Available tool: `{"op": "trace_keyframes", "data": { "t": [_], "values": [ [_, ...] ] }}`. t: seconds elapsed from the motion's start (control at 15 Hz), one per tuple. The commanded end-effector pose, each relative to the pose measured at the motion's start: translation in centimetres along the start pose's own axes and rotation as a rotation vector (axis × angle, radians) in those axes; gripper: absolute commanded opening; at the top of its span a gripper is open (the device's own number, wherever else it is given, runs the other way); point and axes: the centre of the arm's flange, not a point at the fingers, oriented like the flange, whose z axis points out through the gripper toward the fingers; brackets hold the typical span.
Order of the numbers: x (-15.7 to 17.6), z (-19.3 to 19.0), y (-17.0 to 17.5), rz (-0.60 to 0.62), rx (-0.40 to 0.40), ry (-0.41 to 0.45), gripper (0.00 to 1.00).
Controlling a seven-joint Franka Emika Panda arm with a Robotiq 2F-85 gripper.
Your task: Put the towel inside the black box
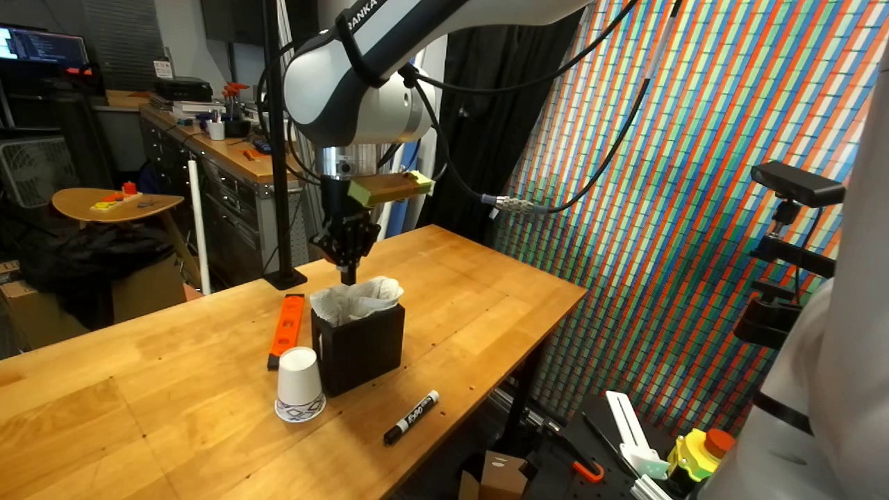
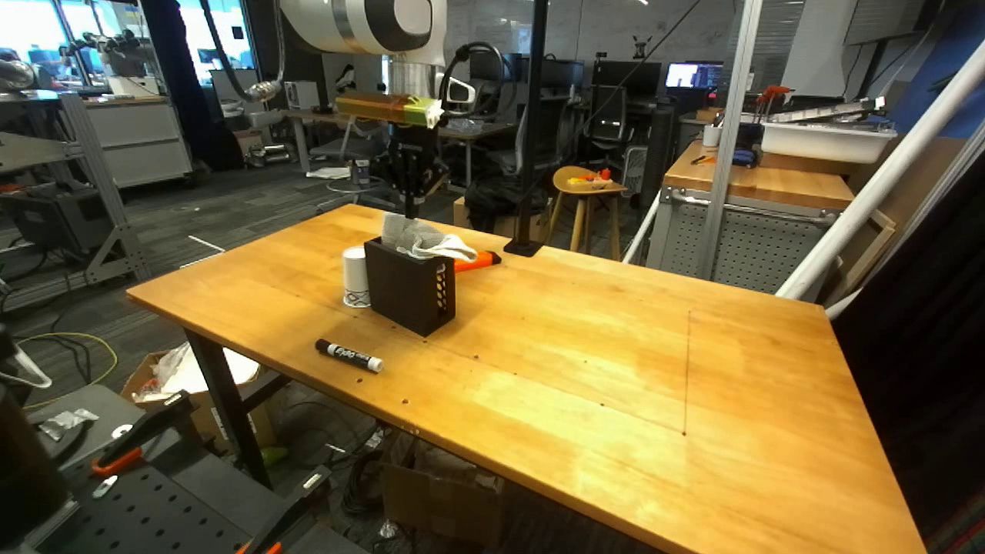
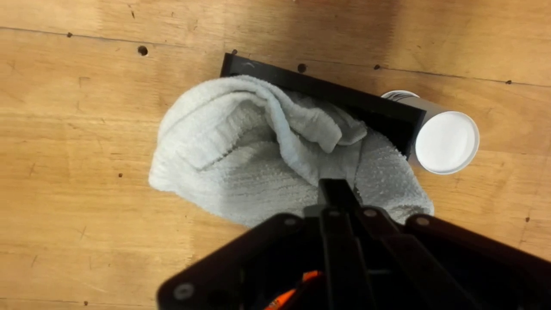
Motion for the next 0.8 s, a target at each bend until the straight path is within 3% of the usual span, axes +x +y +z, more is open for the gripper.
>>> {"op": "trace_keyframes", "data": {
  "t": [0.0, 0.73],
  "values": [
    [-0.2, 0.6, 0.3, -0.062, -0.03, 0.036, 0.0],
    [-3.0, 5.3, 0.5, -0.132, -0.028, -0.022, 0.0]
  ]
}}
